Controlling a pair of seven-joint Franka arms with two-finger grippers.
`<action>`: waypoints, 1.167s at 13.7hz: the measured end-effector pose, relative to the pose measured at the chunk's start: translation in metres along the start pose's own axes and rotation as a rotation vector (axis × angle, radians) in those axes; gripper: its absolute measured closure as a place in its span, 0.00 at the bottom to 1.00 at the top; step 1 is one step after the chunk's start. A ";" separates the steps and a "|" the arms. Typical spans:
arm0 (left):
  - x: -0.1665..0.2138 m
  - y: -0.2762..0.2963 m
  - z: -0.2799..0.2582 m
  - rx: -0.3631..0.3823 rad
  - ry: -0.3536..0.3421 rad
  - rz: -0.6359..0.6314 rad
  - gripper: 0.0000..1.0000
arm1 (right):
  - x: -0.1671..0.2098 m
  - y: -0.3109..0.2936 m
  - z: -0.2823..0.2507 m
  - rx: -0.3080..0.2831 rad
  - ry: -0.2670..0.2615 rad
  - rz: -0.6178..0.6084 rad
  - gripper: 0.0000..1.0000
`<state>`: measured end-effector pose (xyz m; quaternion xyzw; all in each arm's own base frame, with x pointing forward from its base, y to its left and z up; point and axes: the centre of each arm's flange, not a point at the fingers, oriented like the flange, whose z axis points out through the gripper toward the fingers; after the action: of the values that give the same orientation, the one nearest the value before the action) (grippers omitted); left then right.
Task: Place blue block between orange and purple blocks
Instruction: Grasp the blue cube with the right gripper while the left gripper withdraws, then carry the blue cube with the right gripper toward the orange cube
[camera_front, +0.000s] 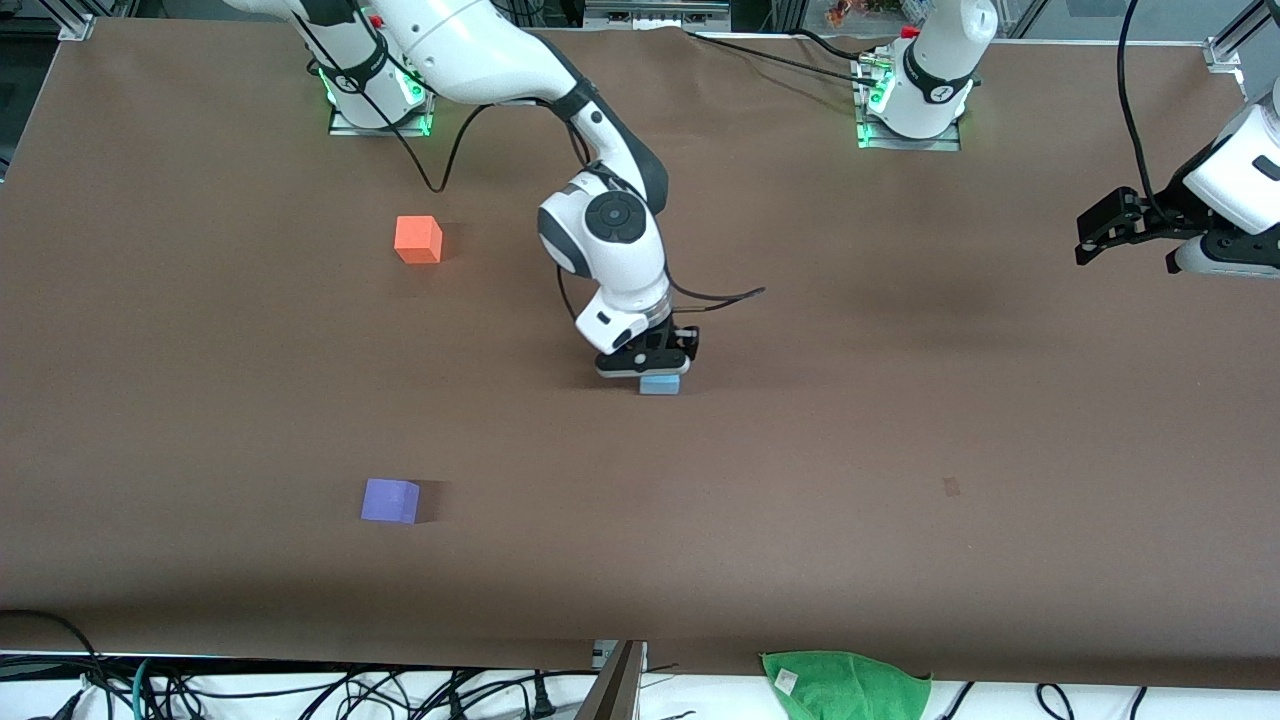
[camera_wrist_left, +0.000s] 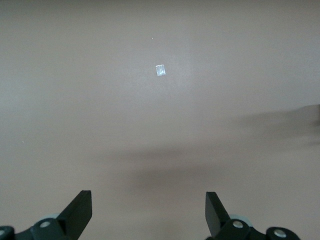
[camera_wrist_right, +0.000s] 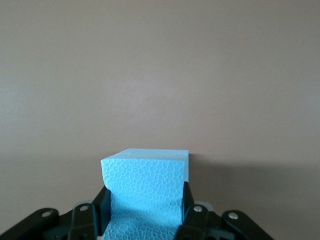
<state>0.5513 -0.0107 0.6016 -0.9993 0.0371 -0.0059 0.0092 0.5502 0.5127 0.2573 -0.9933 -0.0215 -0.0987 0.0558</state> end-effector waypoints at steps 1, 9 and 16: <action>0.000 0.000 0.000 0.000 0.000 0.000 0.00 | 0.013 0.016 -0.014 -0.029 -0.016 -0.022 0.44; -0.001 0.000 0.000 0.000 -0.008 0.000 0.00 | 0.042 0.211 -0.071 -0.204 -0.104 0.024 0.44; -0.002 0.000 0.001 -0.001 -0.016 0.000 0.00 | 0.003 0.302 -0.060 -0.240 -0.151 0.127 0.44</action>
<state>0.5495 -0.0110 0.6006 -0.9993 0.0373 0.0023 0.0091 0.5580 0.2056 0.2839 -0.9968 0.0492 -0.0219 -0.0591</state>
